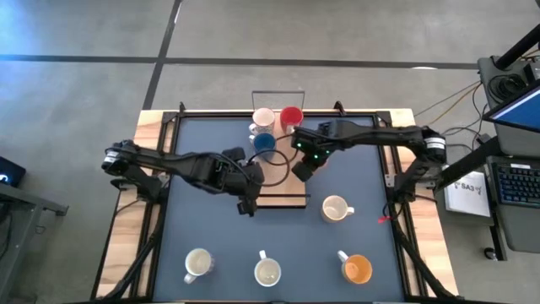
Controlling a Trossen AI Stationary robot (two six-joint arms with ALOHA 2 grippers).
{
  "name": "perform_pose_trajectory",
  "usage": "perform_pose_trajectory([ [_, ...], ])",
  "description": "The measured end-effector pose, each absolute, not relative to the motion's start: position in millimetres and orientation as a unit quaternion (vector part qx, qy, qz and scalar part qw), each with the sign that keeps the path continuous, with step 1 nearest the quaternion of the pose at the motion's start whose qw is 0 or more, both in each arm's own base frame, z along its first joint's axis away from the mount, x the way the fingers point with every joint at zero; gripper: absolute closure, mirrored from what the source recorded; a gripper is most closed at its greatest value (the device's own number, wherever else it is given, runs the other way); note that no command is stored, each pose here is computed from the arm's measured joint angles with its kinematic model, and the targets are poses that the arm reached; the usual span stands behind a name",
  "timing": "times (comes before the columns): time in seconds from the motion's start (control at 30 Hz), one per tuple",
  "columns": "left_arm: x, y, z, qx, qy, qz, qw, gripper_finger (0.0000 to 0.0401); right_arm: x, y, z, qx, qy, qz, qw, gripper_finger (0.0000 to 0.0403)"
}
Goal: Place coffee mugs
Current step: Put the orange mug on the shelf
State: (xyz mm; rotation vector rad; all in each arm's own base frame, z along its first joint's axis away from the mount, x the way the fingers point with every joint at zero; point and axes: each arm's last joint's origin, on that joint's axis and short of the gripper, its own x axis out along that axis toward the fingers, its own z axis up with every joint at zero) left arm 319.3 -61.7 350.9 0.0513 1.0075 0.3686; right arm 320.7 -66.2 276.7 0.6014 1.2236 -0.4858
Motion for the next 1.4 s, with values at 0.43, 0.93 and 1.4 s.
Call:
perform_pose_trajectory([
  [0.43,315,-65,349,0.042,0.49,0.18,0.852,0.0365,340,-75,276,0.275,0.552,-0.223,0.755,0.039],
  [0.93,315,-65,349,0.044,0.492,0.18,0.85,0.0365,350,-84,276,0.21,0.532,-0.178,0.801,0.0337],
  [1.4,314,-65,347,0.042,0.495,0.183,0.848,0.0365,321,-77,295,0.088,0.596,-0.091,0.793,0.0318],
])
